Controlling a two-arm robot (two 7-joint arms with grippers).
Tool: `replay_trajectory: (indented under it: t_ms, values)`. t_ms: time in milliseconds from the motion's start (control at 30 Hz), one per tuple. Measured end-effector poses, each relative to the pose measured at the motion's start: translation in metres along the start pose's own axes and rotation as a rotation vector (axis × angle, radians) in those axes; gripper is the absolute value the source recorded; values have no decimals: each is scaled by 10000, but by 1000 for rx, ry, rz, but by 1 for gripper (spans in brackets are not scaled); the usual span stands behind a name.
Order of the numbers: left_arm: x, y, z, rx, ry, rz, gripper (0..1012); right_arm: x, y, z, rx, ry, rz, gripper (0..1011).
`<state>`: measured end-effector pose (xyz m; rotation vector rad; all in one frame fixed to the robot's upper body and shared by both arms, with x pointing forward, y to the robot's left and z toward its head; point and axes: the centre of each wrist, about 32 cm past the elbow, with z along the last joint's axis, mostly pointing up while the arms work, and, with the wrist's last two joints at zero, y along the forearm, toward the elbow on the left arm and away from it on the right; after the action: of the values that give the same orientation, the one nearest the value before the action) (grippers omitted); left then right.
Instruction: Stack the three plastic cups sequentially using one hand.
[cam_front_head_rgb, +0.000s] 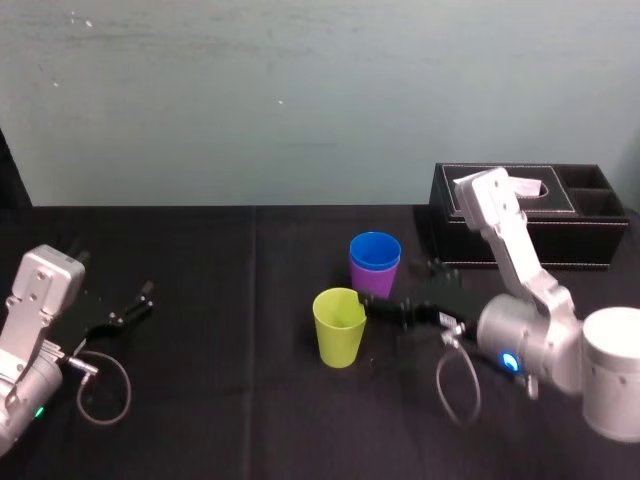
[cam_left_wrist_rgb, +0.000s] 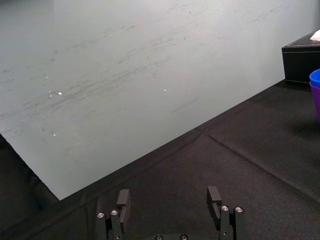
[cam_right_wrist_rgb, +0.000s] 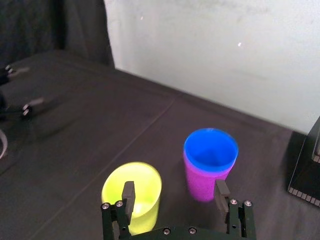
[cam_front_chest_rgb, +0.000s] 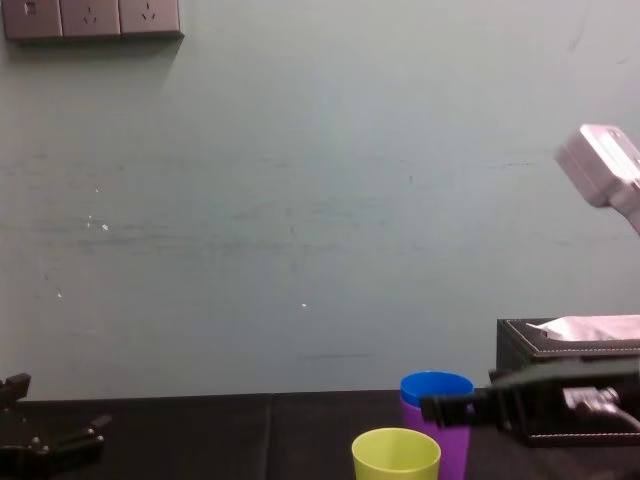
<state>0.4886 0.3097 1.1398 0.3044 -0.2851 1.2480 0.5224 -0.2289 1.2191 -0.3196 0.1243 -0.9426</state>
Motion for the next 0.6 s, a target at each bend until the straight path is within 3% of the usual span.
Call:
replay_trajectory:
  t_ms: [367,600]
  values:
    - [0,0,0,0,0,0,1000,-199,-289,-180,-72,32,48,1000]
    - [0,0,0,0,0,0,1000,-305,-280,-277,-105,59,72,1000]
